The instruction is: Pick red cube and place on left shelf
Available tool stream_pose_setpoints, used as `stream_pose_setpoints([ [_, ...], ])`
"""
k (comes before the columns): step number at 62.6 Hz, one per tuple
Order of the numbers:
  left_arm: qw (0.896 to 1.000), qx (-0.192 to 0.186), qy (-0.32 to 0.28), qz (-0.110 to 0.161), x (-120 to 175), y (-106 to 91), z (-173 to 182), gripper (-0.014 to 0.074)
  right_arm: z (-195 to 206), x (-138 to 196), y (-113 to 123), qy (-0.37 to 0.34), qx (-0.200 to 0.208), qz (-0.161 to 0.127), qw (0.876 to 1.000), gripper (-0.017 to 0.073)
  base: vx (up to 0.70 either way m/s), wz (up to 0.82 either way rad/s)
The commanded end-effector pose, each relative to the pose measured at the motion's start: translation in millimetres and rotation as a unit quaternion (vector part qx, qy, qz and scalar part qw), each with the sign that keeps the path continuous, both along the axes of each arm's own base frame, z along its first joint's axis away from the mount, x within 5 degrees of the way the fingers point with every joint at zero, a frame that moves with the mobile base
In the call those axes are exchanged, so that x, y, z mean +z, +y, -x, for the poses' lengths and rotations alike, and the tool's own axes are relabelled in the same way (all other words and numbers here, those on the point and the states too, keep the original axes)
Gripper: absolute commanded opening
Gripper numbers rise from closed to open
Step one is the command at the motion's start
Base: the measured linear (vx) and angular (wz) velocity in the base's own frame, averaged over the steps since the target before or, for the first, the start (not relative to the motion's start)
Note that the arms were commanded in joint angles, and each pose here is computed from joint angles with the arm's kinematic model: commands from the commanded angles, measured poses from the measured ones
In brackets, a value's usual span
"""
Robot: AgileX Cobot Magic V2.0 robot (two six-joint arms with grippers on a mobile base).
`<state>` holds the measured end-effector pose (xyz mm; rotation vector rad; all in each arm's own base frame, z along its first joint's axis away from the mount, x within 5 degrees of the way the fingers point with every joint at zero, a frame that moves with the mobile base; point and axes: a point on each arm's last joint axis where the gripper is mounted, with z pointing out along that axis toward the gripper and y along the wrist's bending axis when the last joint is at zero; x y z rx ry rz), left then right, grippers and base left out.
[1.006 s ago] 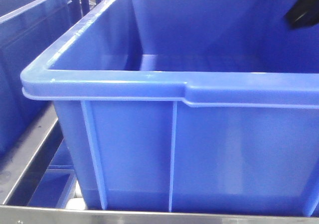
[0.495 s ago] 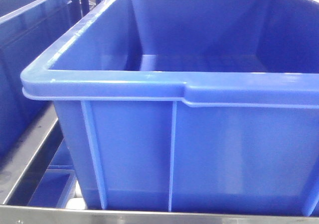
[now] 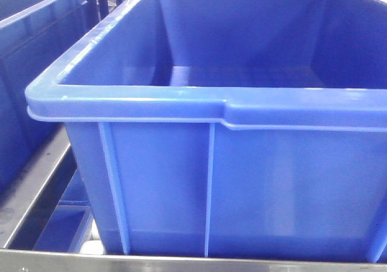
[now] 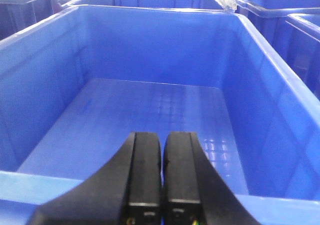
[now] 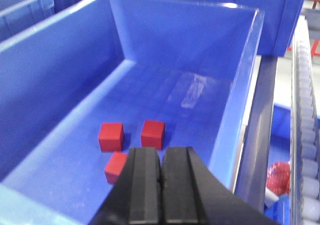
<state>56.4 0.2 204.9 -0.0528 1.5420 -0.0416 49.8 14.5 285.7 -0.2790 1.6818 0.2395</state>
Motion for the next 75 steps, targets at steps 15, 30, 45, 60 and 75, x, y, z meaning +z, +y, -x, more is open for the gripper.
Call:
stream_pose_setpoints([
  [15,0.999,0.005,-0.035,0.007,0.0,0.9,0.4,0.0101,0.0,14.7,0.3,-0.047,0.003,-0.005,0.999,0.0057,0.00,0.00],
  [30,0.999,0.005,-0.035,0.007,0.0,0.9,0.4,0.0101,-5.4,13.4,-3.1,-0.100,-0.054,-0.028,0.993,0.0057,0.00,0.00],
  [45,0.999,0.005,-0.035,0.007,0.0,0.9,0.4,0.0101,-9.2,-6.2,-12.0,-0.155,-0.138,-0.056,0.977,0.0057,0.00,0.00],
  [60,0.999,0.005,-0.035,0.007,0.0,0.9,0.4,0.0101,0.2,-45.1,-14.1,-0.175,-0.155,-0.061,0.970,0.0057,-0.01,0.03],
  [75,0.999,0.005,-0.035,0.007,0.0,0.9,0.4,0.0101,-3.2,-67.6,-15.7,-0.140,-0.171,-0.057,0.974,0.0057,-0.01,0.07],
])
